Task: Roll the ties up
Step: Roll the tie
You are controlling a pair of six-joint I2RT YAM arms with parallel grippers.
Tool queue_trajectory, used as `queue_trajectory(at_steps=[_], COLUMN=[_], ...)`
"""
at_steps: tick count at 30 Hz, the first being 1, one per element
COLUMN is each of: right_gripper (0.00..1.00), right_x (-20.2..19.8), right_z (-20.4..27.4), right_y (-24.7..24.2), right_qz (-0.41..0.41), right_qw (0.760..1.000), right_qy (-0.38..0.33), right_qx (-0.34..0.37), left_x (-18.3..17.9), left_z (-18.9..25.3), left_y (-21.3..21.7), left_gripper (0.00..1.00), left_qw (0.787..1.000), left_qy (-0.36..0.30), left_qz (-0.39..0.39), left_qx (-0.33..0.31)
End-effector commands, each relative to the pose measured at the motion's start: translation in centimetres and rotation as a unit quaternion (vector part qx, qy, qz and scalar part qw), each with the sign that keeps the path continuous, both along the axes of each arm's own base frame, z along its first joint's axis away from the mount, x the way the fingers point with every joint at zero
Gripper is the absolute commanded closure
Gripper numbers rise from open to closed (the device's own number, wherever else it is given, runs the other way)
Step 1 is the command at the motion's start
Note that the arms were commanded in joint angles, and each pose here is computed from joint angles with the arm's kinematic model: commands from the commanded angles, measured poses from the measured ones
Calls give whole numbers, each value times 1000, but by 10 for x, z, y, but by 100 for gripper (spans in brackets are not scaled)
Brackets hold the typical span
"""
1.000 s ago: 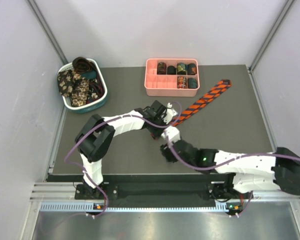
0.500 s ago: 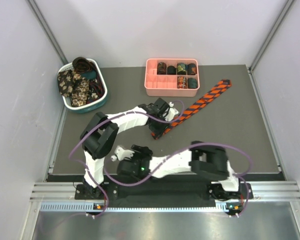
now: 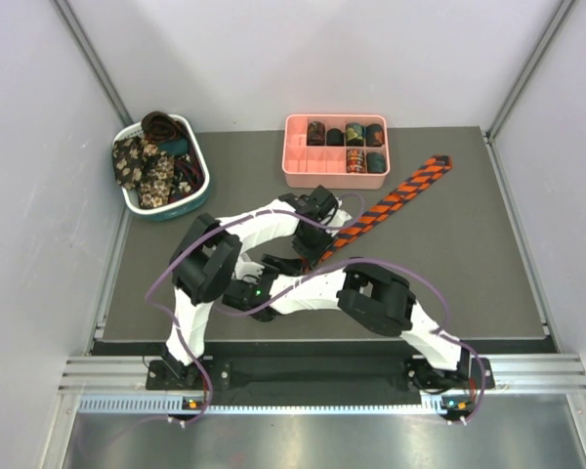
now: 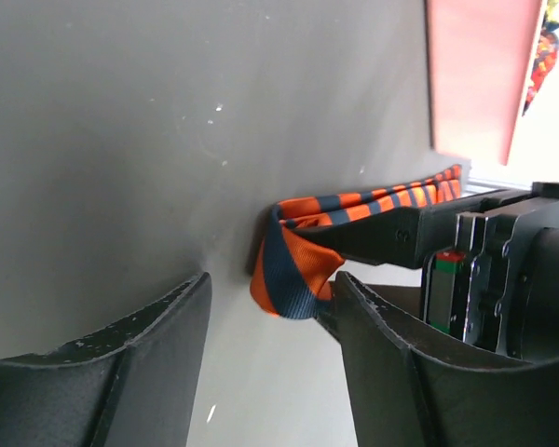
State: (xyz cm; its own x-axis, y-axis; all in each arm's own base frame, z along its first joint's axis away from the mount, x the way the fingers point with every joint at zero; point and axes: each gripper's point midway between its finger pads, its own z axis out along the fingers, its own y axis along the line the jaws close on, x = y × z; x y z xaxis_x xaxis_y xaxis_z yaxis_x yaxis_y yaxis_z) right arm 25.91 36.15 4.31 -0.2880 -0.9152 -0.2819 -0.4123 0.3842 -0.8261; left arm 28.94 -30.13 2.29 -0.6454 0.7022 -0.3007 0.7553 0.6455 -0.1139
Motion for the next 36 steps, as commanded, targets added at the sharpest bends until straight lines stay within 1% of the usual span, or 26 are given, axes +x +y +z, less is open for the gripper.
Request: queue_trajectory(at_steps=[1,7,11,16,17,19,21,22,23,25,27,29,31,32,34,36], right_gripper=[44,44,46,50,53,55,65,73,78,82,89,93,95,96,96,98], right_x=[4,8,6,5,6,8,10,11,11,11,12,11,10,11,9,10], right_z=[-8,-27,-34,-44,-48,-52,-55,-55,-55,-55,-52,-50,-47,-44,-42,-38], right_y=[-3,-15,-28,-38,-42,-47,-50,-51,-51,-48,-46,-41,-37,-34,-29,-24], right_qz=[-3,-21,-40,-63,-67,-75,-83,-85,-85,-82,-82,-79,-74,-72,-64,-58], right_qw=[1000,998,996,994,994,993,992,992,992,993,993,994,995,996,996,996], right_qy=[1,5,12,32,35,44,48,48,46,48,50,52,55,54,59,61], right_qx=[-29,-56,-81,-77,-81,-82,-81,-81,-79,-72,-63,-50,-39,-26,-14,3], left_x=[-51,-55,-55,-55,-56,-56,-56,-56,-56,-55,-53,-49,-39,-36,-25,-6], left_z=[-26,-27,-28,-25,-24,-23,-22,-22,-21,-19,-17,-13,-7,1,15,38], left_y=[31,35,35,33,33,32,32,31,31,29,26,22,13,6,-7,-21], left_gripper=[65,65,65,65,64,64,63,62,62,62,59,56,54,53,47,42], left_qw=[990,985,983,983,983,983,983,983,983,984,986,988,992,993,996,998], left_qy=[118,138,148,152,152,153,152,154,153,152,146,137,116,108,84,43], left_qz=[14,18,20,14,14,11,10,9,9,6,3,-1,-7,-13,-26,-29], left_qx=[76,98,106,105,104,103,102,99,98,93,86,76,55,37,8,-21])
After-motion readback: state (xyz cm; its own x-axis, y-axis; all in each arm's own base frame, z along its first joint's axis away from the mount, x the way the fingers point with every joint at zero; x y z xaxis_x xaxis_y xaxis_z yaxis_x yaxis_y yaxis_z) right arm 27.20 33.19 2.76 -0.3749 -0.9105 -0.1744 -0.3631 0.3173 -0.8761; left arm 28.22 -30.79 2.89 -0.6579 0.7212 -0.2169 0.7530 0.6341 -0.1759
